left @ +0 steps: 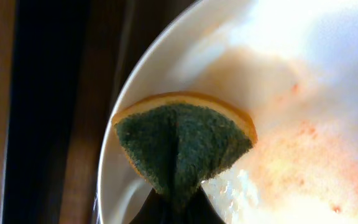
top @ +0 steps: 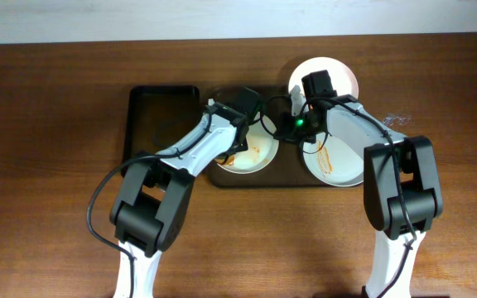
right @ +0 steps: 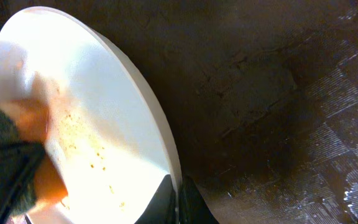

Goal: Clean dirty plates on tray and stack at the side
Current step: 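Scrub the left white plate with the sponge while the right gripper holds its rim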

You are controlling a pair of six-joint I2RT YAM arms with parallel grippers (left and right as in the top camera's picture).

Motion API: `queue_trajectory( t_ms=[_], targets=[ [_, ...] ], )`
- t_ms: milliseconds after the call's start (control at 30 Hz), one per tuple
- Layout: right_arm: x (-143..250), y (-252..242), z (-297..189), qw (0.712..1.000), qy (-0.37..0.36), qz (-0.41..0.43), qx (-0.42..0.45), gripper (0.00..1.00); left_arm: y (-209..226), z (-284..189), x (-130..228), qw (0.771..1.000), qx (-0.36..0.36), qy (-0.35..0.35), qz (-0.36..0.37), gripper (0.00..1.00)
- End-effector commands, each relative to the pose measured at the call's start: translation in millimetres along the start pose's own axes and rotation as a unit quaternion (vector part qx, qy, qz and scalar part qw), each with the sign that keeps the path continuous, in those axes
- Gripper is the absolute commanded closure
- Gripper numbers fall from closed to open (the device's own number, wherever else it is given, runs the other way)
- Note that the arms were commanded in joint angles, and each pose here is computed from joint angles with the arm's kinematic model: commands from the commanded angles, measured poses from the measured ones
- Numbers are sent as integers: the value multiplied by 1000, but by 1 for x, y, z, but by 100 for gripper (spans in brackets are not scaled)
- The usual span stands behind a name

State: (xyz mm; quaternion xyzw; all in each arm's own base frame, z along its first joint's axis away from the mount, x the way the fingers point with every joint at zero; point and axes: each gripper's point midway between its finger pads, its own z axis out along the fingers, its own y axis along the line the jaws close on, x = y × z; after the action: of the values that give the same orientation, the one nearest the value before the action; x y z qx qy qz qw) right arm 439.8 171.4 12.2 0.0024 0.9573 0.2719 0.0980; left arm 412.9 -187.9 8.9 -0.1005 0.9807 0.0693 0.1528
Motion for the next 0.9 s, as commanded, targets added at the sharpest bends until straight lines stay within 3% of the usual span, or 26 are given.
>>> queue_trajectory(
  t_ms=[0, 133, 300, 433, 533, 600, 667, 733, 867],
  targets=[
    [8, -4, 14, 1000, 19, 11, -8, 96, -16, 9, 30, 999, -1, 37, -36, 100],
    [8, -4, 14, 1000, 19, 11, -7, 96, -53, 9, 37, 998, 52, 26, -33, 100],
    [9, -4, 14, 1000, 20, 12, -7, 96, -92, 43, 51, 994, 103, 30, -2, 100],
    [9, -5, 14, 1000, 19, 10, -5, 96, -94, 47, -1, 989, 137, -47, 38, 100],
    [9, -5, 14, 1000, 19, 10, -5, 96, -52, 63, -30, 992, 115, -41, -9, 100],
    [8, -5, 14, 1000, 18, 9, -6, 96, -29, 70, -23, 993, 100, 4, -66, 100],
    [7, -4, 14, 1000, 17, 8, -6, 96, -21, 69, 14, 974, 114, 124, -151, 100],
    [7, -4, 14, 1000, 16, 8, -6, 96, -25, 59, 43, 959, 127, 202, -151, 100],
    [7, -4, 14, 1000, 16, 8, -6, 96, -66, 25, 100, 937, 192, 288, -45, 100]
  ],
)
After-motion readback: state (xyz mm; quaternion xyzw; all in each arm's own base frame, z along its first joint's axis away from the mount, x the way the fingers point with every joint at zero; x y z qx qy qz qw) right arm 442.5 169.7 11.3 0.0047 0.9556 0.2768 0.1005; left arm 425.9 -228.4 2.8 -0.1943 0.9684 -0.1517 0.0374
